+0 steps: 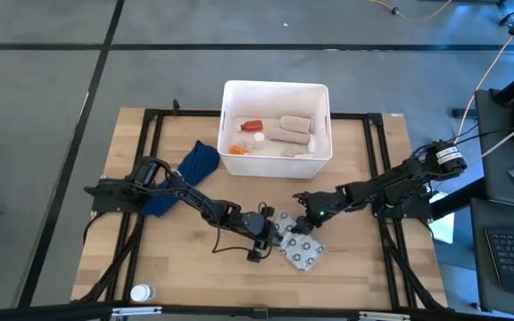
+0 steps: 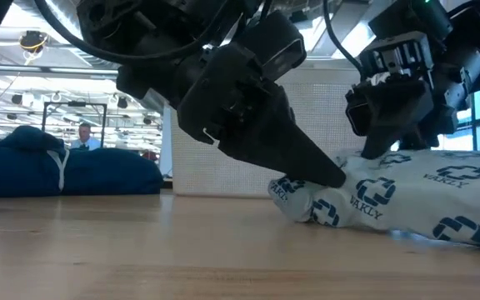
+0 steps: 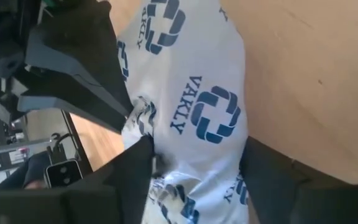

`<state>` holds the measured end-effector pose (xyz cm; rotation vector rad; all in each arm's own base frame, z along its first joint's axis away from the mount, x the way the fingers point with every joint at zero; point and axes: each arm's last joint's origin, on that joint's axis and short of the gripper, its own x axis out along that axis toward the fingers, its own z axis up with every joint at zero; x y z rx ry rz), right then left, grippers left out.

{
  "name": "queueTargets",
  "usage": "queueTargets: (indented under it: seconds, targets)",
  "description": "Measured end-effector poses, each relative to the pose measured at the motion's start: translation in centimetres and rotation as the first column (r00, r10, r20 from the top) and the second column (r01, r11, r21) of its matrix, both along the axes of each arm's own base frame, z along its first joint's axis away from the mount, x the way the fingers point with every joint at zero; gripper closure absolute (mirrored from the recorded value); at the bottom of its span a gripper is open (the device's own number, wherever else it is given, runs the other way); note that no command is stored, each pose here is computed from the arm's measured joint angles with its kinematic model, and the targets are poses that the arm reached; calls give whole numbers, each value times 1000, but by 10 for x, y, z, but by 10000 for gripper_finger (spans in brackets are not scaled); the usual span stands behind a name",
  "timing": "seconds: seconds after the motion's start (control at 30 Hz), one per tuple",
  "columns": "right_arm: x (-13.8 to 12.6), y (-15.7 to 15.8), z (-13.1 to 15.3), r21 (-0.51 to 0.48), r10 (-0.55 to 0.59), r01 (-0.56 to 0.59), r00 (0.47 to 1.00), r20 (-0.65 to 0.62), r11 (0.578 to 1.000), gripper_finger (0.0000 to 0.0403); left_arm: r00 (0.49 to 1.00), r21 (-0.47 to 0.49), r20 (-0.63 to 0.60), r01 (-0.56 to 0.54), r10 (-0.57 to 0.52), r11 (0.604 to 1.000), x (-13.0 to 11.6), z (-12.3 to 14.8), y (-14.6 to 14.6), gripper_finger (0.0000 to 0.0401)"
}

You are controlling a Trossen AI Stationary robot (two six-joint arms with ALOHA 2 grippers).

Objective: Pick & place medical supplies in basket/bin
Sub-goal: Put the light blue mailer bag into the white bin

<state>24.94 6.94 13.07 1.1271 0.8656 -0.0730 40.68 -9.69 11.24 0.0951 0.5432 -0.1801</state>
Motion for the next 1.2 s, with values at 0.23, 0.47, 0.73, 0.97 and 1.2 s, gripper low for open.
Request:
queueTargets:
  seconds: [0.23, 0.47, 0.73, 0.97, 1.2]
  targets:
    - [-1, 1, 0, -16, 49, -49, 999, 2, 999, 253, 999, 39, -13, 36, -36, 999, -1, 1, 0, 293]
    - [2, 2, 3, -21, 65, -65, 997, 35, 998, 260, 983, 72, -39, 181, -179, 981, -7, 19, 1, 293]
    - [10, 5, 16, -89, 143, -127, 967, 211, 988, 262, 986, 118, 3, 162, -164, 980, -33, 96, 11, 292]
    - [27, 8, 41, -222, 235, -166, 913, 334, 961, 262, 988, 163, 95, 107, -123, 981, -65, 157, 18, 292]
    - [45, 6, 110, -433, 374, -159, 797, 475, 887, 262, 988, 88, 153, -17, 4, 996, -112, 210, 31, 292]
